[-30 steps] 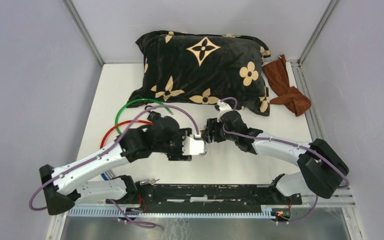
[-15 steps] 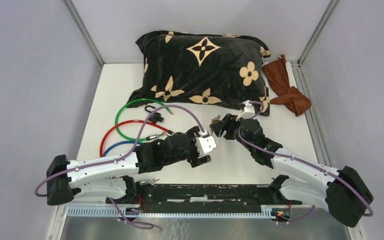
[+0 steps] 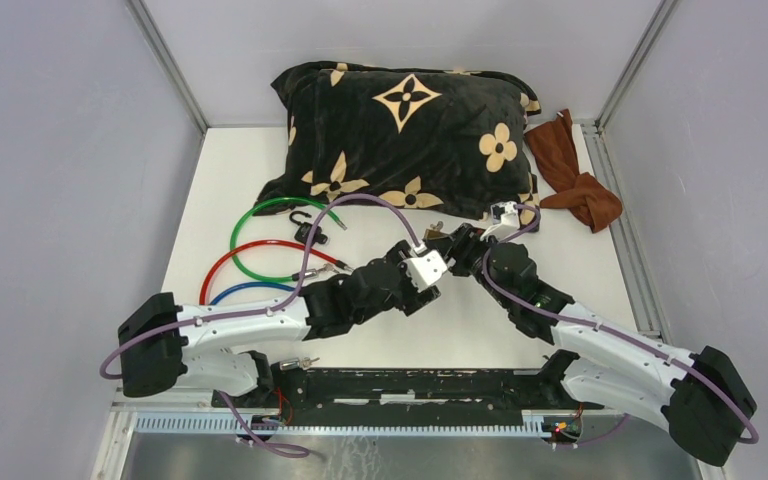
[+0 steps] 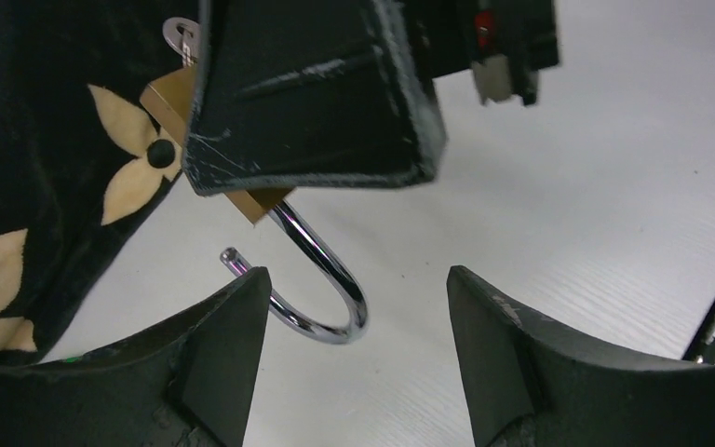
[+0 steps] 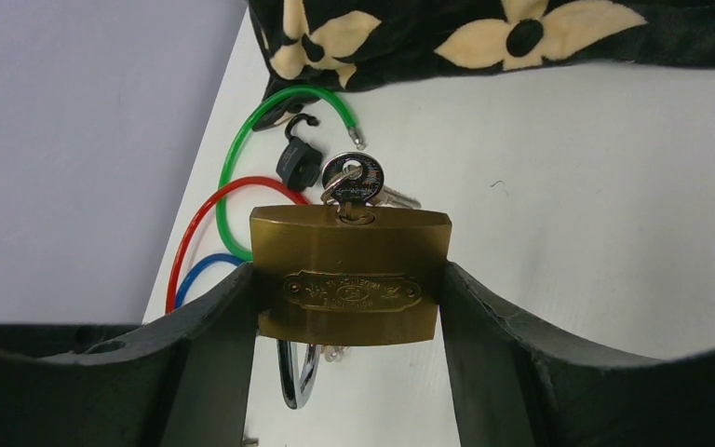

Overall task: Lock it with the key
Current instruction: Lock the lock.

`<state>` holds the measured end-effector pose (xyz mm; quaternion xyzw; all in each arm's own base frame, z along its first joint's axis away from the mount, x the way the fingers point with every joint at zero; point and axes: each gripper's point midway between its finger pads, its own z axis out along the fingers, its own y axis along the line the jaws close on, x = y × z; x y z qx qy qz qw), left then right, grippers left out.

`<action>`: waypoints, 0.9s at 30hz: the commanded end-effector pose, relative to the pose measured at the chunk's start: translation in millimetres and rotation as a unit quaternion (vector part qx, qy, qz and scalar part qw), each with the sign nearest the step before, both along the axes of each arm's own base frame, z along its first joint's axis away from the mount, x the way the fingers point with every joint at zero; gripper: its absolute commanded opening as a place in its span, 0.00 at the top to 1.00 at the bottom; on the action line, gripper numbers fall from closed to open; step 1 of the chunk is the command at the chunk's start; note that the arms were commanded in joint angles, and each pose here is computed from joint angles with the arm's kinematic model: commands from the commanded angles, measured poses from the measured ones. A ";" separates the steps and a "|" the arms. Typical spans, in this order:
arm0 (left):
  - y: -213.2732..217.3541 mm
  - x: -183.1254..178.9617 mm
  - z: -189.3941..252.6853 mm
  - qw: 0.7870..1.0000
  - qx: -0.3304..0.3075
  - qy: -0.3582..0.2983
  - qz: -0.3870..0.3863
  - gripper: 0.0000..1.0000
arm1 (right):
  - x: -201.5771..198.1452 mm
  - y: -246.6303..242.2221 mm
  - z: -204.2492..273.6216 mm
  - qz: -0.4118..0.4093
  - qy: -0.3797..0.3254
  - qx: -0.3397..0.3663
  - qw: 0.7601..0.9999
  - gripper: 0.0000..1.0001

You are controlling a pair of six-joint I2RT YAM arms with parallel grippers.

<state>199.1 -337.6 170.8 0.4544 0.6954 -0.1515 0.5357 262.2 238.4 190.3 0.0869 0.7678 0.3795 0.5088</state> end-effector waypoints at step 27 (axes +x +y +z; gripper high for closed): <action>-3.8 28.1 43.7 0.994 -0.105 0.033 -0.011 0.98 | -20.3 13.8 85.9 0.050 -0.140 0.049 0.988 0.87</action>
